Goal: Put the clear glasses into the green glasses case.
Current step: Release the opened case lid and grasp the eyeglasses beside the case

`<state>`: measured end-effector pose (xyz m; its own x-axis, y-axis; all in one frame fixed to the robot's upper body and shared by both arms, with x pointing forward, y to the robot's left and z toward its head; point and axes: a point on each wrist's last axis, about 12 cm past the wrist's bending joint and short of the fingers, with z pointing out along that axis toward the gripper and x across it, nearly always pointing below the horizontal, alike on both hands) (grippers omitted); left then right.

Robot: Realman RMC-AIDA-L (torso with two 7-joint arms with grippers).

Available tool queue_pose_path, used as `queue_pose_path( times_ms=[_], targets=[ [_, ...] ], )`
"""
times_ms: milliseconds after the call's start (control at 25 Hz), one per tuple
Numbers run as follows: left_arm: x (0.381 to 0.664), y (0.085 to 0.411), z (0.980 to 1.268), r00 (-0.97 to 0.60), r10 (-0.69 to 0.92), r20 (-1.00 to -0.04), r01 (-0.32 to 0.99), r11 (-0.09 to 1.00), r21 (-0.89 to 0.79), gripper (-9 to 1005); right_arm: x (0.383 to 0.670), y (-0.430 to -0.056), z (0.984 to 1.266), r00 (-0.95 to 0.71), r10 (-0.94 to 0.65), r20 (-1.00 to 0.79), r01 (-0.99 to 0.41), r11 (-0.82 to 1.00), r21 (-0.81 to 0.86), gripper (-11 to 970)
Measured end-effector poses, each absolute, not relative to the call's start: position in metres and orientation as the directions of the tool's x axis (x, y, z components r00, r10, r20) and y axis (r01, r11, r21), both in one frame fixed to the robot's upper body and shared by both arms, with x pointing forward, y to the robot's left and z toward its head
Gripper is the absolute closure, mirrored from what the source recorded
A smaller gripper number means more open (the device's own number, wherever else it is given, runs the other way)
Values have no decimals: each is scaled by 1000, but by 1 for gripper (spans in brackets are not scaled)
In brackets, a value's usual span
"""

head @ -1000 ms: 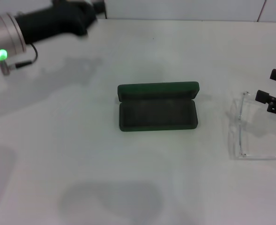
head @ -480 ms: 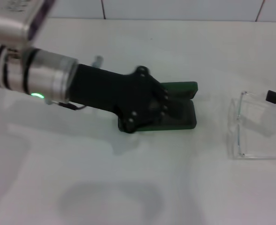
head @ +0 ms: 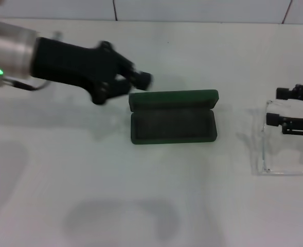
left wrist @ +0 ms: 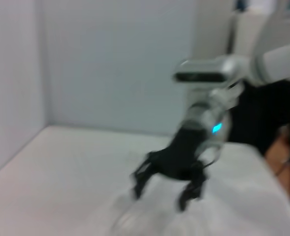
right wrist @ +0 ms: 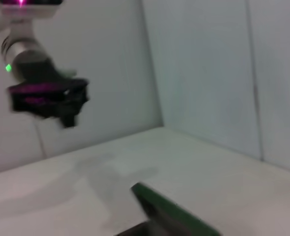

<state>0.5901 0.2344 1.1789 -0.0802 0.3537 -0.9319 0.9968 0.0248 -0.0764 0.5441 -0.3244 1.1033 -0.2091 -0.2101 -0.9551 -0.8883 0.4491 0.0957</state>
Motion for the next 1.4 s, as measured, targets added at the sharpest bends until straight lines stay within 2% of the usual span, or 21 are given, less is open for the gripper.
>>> queue_pose_path(
  times_ms=[80,160,240,440,520,800,1080,1400],
  targets=[
    [591,241,1180,-87,364,-927,996,52,-74,992,546,-321,1108,-236,-242,-941,-894,434,112,282],
    [588,270,1180,-140,378,-915,982,171,-80,990,548,-318,1114,-263,-279,-924,-897,424,127,282],
    [582,284,1172,-176,367,-914,971,218,-99,987,550,-314,1121,-284,-323,-903,-900,413,136,282],
    [572,294,1160,-208,355,-912,960,255,-120,982,552,-306,1144,-294,-389,-873,-912,387,134,283],
    [561,302,1146,-252,345,-904,944,293,-151,980,552,-305,1156,-301,-396,-867,-915,377,145,290],
    [544,303,1121,-309,287,-907,922,323,-212,960,549,-306,1183,-298,-460,-836,-922,367,127,294],
    [538,313,1119,-314,251,-916,909,359,-213,939,553,-314,1202,-371,-551,-747,-878,471,89,296],
    [539,310,1119,-320,266,-909,913,343,-221,929,556,-306,1219,-479,-606,-635,-830,547,104,298]
  ],
)
